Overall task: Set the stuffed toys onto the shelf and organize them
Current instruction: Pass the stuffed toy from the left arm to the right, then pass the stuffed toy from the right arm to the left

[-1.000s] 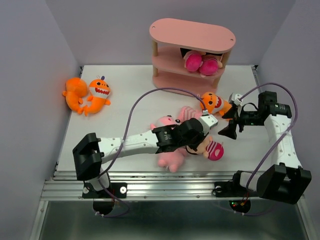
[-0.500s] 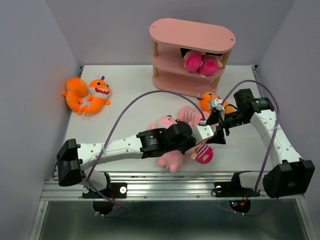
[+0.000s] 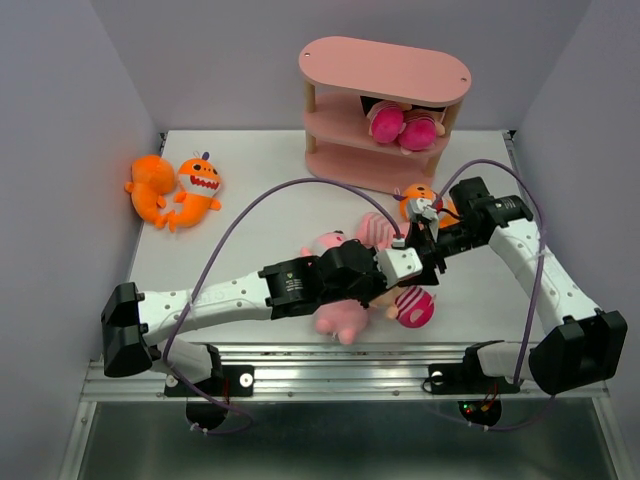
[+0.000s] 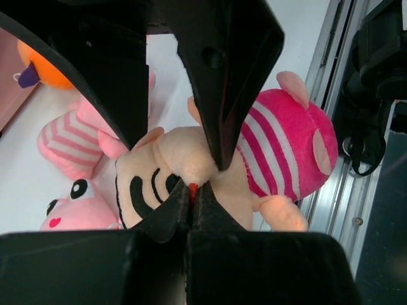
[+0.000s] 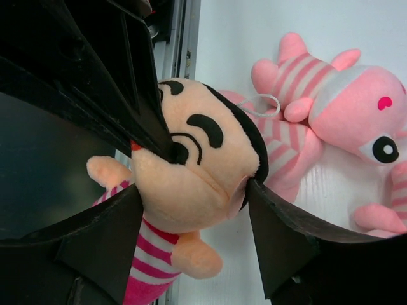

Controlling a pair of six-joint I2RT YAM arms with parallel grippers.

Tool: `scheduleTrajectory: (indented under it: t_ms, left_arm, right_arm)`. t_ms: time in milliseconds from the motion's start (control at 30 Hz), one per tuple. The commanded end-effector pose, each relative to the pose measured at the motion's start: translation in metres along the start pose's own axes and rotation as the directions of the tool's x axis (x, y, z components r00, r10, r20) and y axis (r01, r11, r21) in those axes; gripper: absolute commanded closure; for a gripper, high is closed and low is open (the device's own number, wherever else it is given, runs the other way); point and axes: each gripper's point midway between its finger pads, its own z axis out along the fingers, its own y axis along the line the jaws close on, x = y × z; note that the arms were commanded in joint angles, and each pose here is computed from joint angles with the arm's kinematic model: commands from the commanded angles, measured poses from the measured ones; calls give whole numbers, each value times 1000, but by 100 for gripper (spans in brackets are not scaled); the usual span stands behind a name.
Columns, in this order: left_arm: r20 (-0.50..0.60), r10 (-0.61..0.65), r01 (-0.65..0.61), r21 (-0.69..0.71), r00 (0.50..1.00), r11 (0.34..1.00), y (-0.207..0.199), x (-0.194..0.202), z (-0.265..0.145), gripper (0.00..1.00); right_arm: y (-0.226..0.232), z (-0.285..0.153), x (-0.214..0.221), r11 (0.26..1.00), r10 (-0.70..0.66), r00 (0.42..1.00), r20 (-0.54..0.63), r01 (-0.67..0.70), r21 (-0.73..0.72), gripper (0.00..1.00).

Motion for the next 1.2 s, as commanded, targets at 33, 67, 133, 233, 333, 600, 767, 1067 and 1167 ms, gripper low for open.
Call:
scheduleTrajectory:
  t_ms: [33, 67, 133, 233, 333, 600, 767, 1067, 1167]
  left_arm:
    - [124, -11, 11, 3, 992, 1000, -1, -34, -10, 100]
    - [140, -14, 15, -3, 990, 1000, 0, -38, -14, 100]
    - [163, -24, 27, -18, 986, 999, 3, -41, -17, 100]
    - [229, -61, 74, -46, 972, 996, 10, -52, -29, 94]
    - [306, -114, 143, -75, 945, 987, 17, -58, -43, 74]
    - [527, -280, 414, -153, 802, 897, 55, -70, -109, 1]
    - [623, -472, 646, -71, 624, 760, 67, -56, -141, 1]
    - [574, -771, 872, 189, 275, 451, 53, -29, -106, 3]
    - [534, -826, 887, 273, 182, 372, 50, -38, -93, 4]
  right_arm:
    - [1, 12, -12, 1000, -2, 999, 46, 4, -26, 48]
    - [0, 12, -12, 1000, 3, 999, 46, -2, -23, 62]
    - [3, 15, -9, 999, 13, 999, 45, -12, -35, 73]
    - [4, 16, -7, 999, 35, 998, 48, -33, -41, 87]
    - [3, 17, -8, 998, 66, 996, 53, -65, -28, 99]
    - [-25, 10, -33, 988, 51, 992, 111, -67, 140, 99]
    - [-74, -16, -58, 893, 54, 988, 148, -114, 436, 99]
    - [-106, -72, -116, 649, 21, 889, 458, -360, 670, 99]
    - [-101, -78, -123, 620, 56, 842, 536, -450, 643, 99]
